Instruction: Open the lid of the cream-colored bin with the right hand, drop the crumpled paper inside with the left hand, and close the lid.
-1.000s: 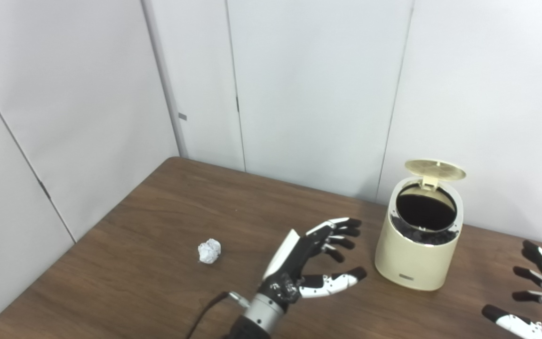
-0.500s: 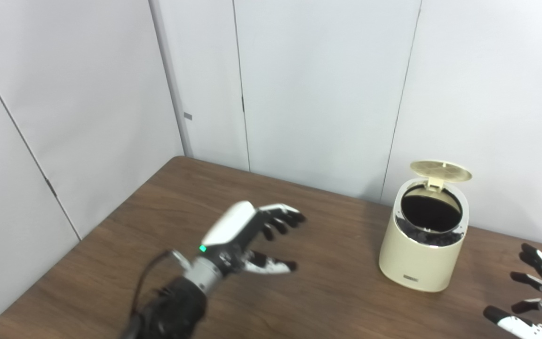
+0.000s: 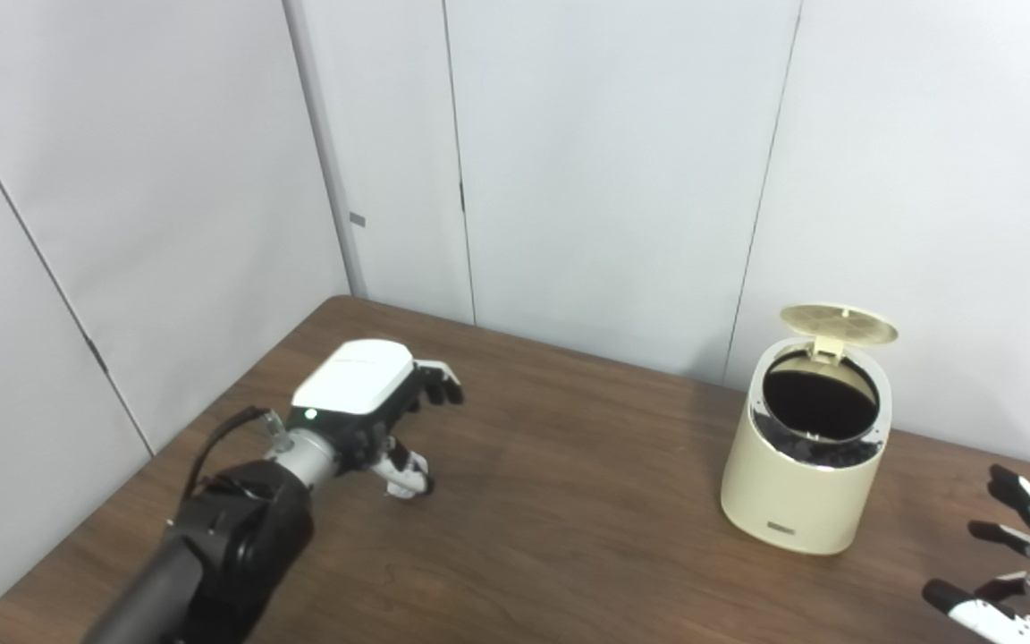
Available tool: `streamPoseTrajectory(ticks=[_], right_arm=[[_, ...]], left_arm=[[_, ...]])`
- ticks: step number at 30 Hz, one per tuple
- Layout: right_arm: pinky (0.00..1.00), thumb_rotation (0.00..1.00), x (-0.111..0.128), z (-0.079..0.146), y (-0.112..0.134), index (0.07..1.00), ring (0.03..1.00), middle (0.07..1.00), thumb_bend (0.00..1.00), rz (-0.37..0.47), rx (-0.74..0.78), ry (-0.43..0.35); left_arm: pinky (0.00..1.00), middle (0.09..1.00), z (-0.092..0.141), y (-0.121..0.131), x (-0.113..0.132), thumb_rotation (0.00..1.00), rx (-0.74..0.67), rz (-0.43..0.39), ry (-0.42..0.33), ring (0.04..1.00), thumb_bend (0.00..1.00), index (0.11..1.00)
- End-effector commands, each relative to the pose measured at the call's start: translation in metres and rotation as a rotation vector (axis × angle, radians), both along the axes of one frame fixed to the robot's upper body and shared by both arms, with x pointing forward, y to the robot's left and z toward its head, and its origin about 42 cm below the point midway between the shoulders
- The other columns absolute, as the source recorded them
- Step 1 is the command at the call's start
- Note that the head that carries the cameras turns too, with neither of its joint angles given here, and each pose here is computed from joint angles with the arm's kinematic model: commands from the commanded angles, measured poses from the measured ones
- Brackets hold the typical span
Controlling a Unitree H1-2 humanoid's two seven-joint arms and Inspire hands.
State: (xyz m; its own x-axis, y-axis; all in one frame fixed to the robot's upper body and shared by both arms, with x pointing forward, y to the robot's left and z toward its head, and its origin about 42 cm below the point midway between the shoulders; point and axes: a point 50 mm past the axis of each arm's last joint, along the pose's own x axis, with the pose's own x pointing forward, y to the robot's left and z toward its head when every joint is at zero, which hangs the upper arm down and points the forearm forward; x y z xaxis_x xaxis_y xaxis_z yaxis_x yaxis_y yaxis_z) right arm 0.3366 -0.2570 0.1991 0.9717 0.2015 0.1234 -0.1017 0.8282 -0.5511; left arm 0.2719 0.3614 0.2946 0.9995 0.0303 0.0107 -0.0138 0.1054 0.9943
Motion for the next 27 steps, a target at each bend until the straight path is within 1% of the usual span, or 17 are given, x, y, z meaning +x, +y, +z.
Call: streamPoseTrajectory(ticks=[1, 4, 8, 10, 12, 13, 15, 16, 19, 24, 27], right_arm=[[0.47, 0.49, 0.007, 0.019, -0.001, 0.935, 0.802, 0.926, 0.78, 0.013, -0.01, -0.072], [0.48, 0.48, 0.008, 0.018, 0.0, 0.932, 0.804, 0.928, 0.78, 0.015, -0.009, -0.073], [0.5, 0.47, 0.009, 0.019, 0.001, 0.936, 0.817, 0.926, 0.76, 0.027, -0.018, -0.089], [0.53, 0.45, 0.009, 0.019, 0.002, 0.935, 0.826, 0.926, 0.74, 0.032, -0.017, -0.094], [0.56, 0.45, 0.009, 0.021, 0.002, 0.934, 0.841, 0.929, 0.74, 0.038, -0.013, -0.095], [0.56, 0.44, 0.01, 0.021, 0.002, 0.934, 0.846, 0.93, 0.74, 0.041, -0.009, -0.095], [0.59, 0.45, 0.01, 0.02, 0.002, 0.933, 0.857, 0.937, 0.75, 0.044, -0.005, -0.091], [0.58, 0.45, 0.01, 0.02, 0.002, 0.933, 0.856, 0.938, 0.75, 0.045, -0.007, -0.09], [0.57, 0.48, 0.009, 0.02, 0.001, 0.935, 0.85, 0.939, 0.77, 0.045, -0.016, -0.086], [0.57, 0.48, 0.009, 0.021, 0.0, 0.932, 0.844, 0.934, 0.78, 0.047, -0.012, -0.085], [0.57, 0.49, 0.009, 0.021, -0.001, 0.93, 0.848, 0.933, 0.79, 0.048, -0.011, -0.087]], left_arm=[[0.47, 0.701, 0.02, 0.008, 0.005, 0.0, 0.078, 0.018, -0.054, 0.618, 0.87, 0.706], [0.46, 0.694, 0.02, 0.015, 0.01, 0.0, 0.113, 0.038, -0.029, 0.609, 0.9, 0.705], [0.51, 0.725, 0.017, 0.022, 0.014, 0.03, 0.144, 0.048, 0.0, 0.652, 0.92, 0.727], [0.52, 0.727, 0.016, 0.024, 0.016, 0.04, 0.151, 0.049, 0.006, 0.652, 0.92, 0.735], [0.52, 0.723, 0.014, 0.026, 0.017, 0.03, 0.152, 0.044, 0.004, 0.649, 0.93, 0.73], [0.52, 0.721, 0.011, 0.027, 0.019, 0.03, 0.158, 0.047, 0.015, 0.648, 0.93, 0.728], [0.56, 0.747, 0.007, 0.027, 0.022, 0.04, 0.169, 0.05, 0.033, 0.687, 0.89, 0.737], [0.56, 0.75, 0.005, 0.027, 0.023, 0.05, 0.174, 0.051, 0.039, 0.691, 0.89, 0.737], [0.57, 0.748, -0.004, 0.027, 0.027, 0.04, 0.178, 0.039, 0.043, 0.693, 0.89, 0.734], [0.56, 0.725, -0.016, 0.027, 0.031, 0.01, 0.157, 0.032, 0.048, 0.678, 0.88, 0.727], [0.55, 0.721, -0.025, 0.028, 0.036, 0.0, 0.155, 0.026, 0.047, 0.674, 0.87, 0.723]])
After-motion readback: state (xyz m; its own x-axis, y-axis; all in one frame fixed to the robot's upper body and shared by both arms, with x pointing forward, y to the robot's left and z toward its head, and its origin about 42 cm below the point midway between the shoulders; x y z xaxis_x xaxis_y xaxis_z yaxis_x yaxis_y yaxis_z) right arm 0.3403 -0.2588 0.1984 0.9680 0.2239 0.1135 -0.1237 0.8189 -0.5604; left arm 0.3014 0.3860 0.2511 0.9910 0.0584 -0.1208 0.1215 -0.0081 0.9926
